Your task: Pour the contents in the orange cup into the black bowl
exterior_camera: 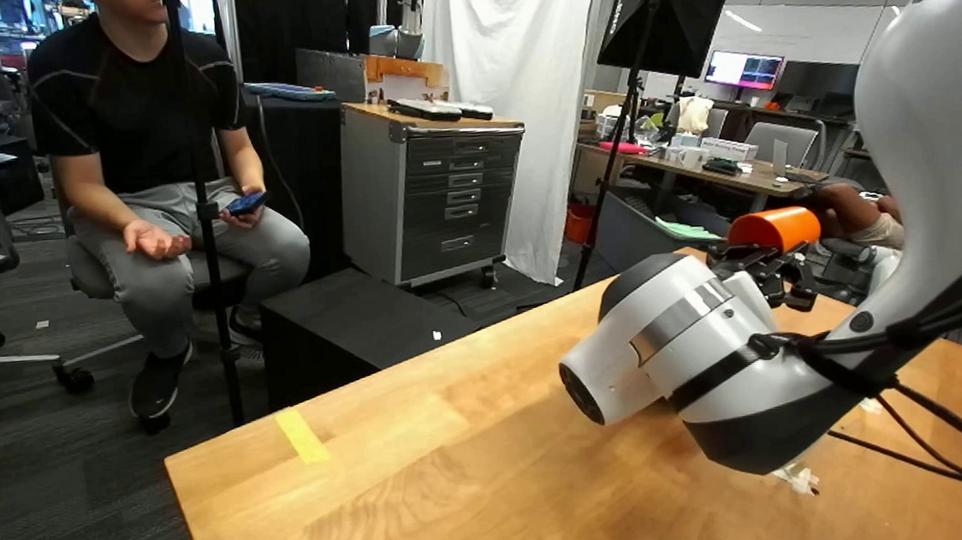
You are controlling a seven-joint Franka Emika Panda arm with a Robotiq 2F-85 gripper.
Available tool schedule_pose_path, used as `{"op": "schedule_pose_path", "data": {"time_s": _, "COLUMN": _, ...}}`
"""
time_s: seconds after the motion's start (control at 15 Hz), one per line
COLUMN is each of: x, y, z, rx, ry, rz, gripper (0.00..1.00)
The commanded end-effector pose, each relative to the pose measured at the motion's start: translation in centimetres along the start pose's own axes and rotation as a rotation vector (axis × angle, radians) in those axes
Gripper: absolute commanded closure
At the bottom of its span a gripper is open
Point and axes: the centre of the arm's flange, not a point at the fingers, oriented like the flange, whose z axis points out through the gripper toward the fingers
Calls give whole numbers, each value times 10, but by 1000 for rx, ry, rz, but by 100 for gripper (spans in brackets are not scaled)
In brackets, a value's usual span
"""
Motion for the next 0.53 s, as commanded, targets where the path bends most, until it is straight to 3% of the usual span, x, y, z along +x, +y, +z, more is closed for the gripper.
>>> {"op": "schedule_pose_path", "data": {"time_s": 0.0, "x": 3, "y": -4, "z": 1, "rx": -55, "ry": 33, "rz": 15, "gripper": 99}}
{"op": "schedule_pose_path", "data": {"time_s": 0.47, "x": 6, "y": -6, "z": 4, "rx": -66, "ry": 34, "rz": 17, "gripper": 99}}
